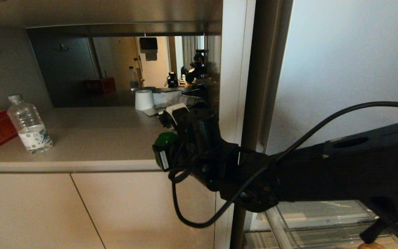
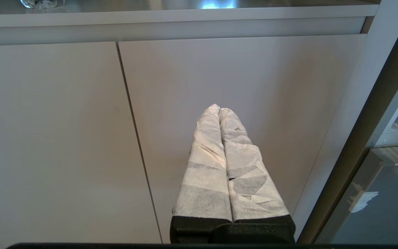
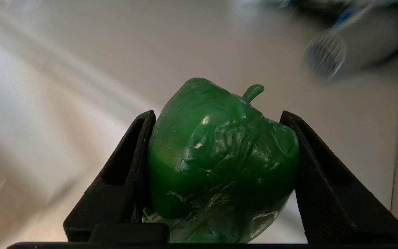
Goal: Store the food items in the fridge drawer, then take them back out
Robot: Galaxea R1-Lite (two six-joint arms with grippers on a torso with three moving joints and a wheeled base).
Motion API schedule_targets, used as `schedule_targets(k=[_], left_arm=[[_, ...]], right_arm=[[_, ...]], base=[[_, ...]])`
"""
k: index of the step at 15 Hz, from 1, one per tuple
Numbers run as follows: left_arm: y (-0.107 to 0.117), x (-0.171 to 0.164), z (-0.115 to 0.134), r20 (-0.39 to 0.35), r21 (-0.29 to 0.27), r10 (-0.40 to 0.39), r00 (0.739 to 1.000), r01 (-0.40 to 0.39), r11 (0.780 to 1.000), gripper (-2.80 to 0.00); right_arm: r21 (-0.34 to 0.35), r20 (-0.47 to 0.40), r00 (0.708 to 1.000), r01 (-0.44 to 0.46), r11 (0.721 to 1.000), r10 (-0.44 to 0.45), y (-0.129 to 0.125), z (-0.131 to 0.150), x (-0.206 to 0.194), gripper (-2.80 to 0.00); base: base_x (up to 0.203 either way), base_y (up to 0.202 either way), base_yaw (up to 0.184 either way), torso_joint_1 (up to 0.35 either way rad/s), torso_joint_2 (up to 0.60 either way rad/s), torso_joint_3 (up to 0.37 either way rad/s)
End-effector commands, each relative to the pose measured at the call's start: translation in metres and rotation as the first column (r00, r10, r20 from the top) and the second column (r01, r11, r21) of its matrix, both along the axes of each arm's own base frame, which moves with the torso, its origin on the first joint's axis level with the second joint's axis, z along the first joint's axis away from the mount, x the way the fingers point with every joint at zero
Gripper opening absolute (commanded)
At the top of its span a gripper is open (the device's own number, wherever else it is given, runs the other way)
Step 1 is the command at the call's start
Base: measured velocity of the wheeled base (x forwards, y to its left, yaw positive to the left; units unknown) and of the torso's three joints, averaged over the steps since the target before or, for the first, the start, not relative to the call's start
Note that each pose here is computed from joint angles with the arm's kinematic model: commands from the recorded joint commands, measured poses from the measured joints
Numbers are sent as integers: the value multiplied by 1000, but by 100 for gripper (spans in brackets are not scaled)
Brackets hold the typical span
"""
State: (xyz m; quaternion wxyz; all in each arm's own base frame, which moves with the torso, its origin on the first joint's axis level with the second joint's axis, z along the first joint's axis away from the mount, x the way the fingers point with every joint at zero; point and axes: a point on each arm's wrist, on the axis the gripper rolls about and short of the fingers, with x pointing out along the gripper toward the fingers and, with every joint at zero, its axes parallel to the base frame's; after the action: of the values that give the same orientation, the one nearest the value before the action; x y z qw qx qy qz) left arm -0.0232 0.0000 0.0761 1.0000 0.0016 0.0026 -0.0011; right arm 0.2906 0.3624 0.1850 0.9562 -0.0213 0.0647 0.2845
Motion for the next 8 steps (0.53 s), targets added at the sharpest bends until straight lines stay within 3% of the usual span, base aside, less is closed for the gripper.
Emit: schedule_targets(k=[1,5,8], left_arm=[[0,0,0,1,0,1,1000,-1,1000,-280],[0,0,0,1,0,1,1000,-1,1000,-280],[0,0,0,1,0,-1,1000,1,1000,-280]], right_arm=[[-3,52,996,79,997,-78,22,-30,25,-280],[35,183,964,189,981,-192,30,-33,50,-280],[39,208,950,228,973,-231,26,-34,63,-280]], base=[[0,0,0,0,0,0],[0,0,0,0,0,0],[0,0,0,0,0,0]])
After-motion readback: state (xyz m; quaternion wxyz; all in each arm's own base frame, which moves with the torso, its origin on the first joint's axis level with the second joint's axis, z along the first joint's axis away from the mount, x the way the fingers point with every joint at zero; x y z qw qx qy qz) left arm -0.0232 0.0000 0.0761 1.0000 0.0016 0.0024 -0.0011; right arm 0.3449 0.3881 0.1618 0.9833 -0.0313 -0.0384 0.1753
